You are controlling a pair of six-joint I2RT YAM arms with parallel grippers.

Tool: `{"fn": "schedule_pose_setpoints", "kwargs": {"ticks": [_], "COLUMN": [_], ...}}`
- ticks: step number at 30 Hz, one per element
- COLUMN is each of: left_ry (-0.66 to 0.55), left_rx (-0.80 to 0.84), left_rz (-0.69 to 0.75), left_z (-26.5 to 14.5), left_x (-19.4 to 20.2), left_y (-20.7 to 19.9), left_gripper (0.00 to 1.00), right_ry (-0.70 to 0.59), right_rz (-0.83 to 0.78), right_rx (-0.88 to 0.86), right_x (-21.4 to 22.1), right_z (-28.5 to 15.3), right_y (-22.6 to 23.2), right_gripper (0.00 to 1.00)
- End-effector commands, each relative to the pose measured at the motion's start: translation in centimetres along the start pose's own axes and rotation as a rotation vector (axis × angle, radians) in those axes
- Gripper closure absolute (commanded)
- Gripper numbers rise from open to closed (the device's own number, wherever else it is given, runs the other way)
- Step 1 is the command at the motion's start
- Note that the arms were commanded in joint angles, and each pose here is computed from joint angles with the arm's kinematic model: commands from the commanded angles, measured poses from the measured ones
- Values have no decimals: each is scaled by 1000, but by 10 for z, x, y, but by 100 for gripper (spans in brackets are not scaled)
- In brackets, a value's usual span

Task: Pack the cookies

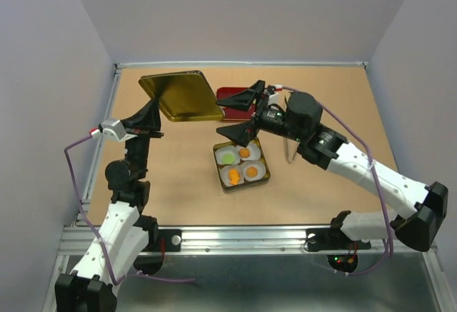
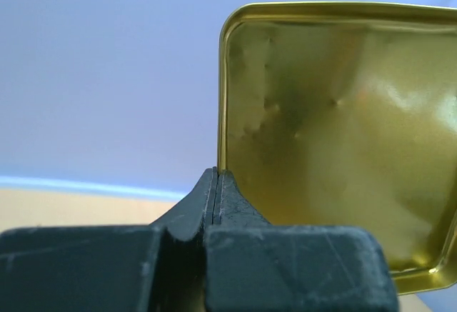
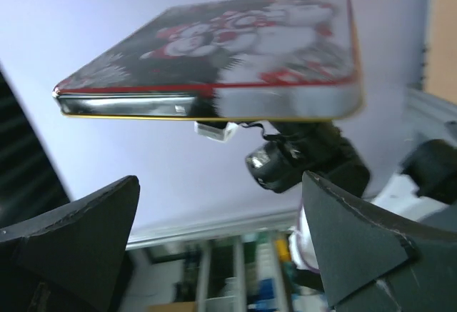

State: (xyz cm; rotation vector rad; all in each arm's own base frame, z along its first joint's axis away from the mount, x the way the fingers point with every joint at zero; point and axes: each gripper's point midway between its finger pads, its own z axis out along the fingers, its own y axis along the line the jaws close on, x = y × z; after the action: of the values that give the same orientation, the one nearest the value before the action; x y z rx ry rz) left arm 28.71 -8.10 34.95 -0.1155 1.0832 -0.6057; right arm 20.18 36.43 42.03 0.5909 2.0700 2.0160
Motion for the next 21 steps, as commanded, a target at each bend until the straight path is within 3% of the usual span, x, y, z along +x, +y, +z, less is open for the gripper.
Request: {"fn": "schedule_pose_setpoints", "kwargs": {"ticks": [1, 5, 9, 15, 21], "left_ry": [-489, -586, -659, -720, -798], "left_rx": [43, 96, 120, 169, 143], "left_rz": [172, 284, 318, 349, 479], "left_z": [-2, -2, -5, -12, -26], "left_x": [-119, -139, -155, -169, -200], "left_y": [-24, -39, -47, -61, -72], "left_gripper": [100, 100, 100, 100, 100], "right_ry": [264, 328, 295, 292, 278], "right_rz": [181, 132, 172, 241, 352], "right_rx": [-529, -637, -758, -769, -781], "right_x": [33, 40, 30, 17, 1], "right_z": [-46, -40, -49, -31, -27], "right_y": [105, 149, 175, 169, 155], "right_gripper": [0, 0, 0, 0, 0]}}
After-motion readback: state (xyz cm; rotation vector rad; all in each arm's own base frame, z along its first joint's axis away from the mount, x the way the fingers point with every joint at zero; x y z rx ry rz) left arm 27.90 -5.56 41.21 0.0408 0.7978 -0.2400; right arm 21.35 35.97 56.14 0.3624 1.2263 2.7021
